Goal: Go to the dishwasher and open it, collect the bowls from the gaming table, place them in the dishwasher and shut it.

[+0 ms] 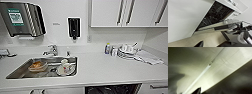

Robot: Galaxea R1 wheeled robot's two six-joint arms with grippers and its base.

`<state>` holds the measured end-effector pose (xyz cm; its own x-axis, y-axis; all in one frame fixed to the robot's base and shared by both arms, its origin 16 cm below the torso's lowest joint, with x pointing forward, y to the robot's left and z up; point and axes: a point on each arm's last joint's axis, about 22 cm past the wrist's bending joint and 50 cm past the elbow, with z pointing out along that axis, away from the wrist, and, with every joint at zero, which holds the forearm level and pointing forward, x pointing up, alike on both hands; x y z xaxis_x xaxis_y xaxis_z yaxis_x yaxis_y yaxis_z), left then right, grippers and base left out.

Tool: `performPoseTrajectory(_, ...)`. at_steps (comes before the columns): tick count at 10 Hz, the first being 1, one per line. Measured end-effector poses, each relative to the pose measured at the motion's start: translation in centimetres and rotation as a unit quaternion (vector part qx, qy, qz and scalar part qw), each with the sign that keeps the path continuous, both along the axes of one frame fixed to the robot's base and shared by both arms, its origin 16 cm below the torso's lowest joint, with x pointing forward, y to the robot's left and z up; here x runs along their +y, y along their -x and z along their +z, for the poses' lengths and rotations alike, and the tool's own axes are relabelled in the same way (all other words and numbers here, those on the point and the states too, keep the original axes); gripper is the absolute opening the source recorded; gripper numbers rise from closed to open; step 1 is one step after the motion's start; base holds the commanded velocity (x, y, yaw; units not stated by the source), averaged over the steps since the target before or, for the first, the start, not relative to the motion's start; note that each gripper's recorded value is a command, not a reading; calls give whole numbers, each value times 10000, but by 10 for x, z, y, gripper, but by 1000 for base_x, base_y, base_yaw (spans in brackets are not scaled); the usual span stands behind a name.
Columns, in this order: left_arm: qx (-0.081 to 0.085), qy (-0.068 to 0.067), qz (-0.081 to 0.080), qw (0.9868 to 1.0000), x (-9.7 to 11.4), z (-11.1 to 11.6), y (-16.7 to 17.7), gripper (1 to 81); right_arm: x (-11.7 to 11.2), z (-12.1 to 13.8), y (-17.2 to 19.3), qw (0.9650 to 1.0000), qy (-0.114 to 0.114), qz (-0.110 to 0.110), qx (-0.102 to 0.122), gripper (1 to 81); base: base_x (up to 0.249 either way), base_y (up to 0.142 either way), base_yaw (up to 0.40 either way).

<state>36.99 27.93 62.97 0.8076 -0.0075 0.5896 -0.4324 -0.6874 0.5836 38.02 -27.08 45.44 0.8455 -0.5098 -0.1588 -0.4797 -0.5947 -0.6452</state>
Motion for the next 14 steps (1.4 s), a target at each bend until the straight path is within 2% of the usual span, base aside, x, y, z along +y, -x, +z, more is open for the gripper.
performPoseTrajectory(1, 3, 7, -5, 10000, -1, 0, 0, 811, 6, -11, 16, 9998, -76, -115, 108, 811, 0, 0, 0)
performPoseTrajectory(5, 27, 69, -35, 10000, -8, -6, 1, 811, 12, -21, 20, 9997, -104, -173, 128, 811, 0, 0, 0)
performPoseTrajectory(7, 89, 87, -49, 9999, -11, -9, 7, 811, 18, -35, 34, 9997, -129, -225, 37, 811, 0, 0, 0)
performPoseTrajectory(9, 81, 84, -48, 9999, -11, -9, 7, 811, 27, -44, 46, 9995, -194, -258, -55, 811, -31, 0, 0)
performPoseTrajectory(14, 123, 102, -50, 9999, -14, -16, 8, 811, 38, -48, 22, 9995, -180, -225, -159, 811, -64, 0, 0)
